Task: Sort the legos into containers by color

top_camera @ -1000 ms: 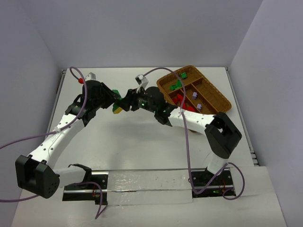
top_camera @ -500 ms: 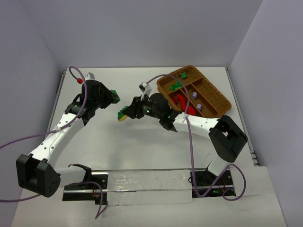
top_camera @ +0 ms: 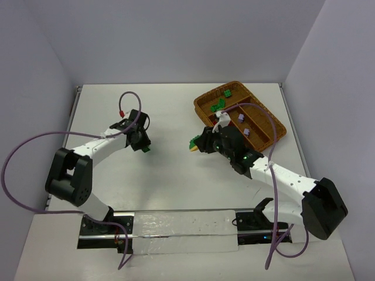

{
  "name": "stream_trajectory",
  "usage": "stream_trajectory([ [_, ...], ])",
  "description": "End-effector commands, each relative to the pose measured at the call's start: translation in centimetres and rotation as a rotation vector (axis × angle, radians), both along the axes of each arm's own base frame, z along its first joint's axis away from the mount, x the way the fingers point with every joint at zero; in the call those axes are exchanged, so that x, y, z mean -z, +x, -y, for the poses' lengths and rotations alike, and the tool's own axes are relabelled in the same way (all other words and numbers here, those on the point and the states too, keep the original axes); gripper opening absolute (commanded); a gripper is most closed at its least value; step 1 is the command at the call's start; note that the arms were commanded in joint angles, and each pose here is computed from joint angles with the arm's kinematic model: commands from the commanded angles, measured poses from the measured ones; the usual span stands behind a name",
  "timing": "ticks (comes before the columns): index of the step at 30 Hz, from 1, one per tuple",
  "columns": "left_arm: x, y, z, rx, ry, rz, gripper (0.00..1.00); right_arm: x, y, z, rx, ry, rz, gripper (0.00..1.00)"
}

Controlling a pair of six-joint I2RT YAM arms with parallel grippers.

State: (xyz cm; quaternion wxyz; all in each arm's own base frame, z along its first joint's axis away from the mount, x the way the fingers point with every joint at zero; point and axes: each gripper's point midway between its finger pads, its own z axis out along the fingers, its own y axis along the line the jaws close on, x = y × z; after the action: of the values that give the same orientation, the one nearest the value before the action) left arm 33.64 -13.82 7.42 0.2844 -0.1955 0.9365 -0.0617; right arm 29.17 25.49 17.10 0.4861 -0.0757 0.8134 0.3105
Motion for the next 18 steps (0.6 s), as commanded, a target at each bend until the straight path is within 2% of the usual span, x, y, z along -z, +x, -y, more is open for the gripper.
stream_trajectory([
  [1, 1.4, -0.4, 0.3, 0.028, 0.067, -0.021, 0.0, 1.1, 0.4, 3.6, 0.082, -0.071, 0.001, 0.0],
  [6, 2.9, -0.7, 1.6, 0.068, 0.093, -0.06, 0.02, 1.4, 0.4, 4.0, 0.076, -0.066, -0.007, 0.0],
  [9, 3.3, -0.9, 2.2, 0.084, 0.098, -0.077, 0.18, 1.4, 0.3, 3.6, 0.06, -0.058, -0.011, 0.0],
  [12, 3.2, -0.9, 2.4, 0.097, 0.129, -0.081, 0.48, 0.8, 0.5, 3.4, 0.057, -0.049, -0.003, 0.0],
  [14, 2.4, -0.8, 2.9, 0.111, 0.116, -0.058, 0.6, 0.4, 0.3, 2.9, 0.027, -0.037, 0.0, 0.0],
  [16, 1.3, -0.7, 3.0, 0.118, 0.105, -0.038, 0.77, 0.1, 0.3, 2.5, 0.009, -0.031, 0.004, 0.0],
  [18, -1.0, 0.3, 2.5, 0.105, 0.117, -0.005, 0.82, -0.1, 0.2, 2.0, -0.025, -0.032, 0.003, 0.0],
])
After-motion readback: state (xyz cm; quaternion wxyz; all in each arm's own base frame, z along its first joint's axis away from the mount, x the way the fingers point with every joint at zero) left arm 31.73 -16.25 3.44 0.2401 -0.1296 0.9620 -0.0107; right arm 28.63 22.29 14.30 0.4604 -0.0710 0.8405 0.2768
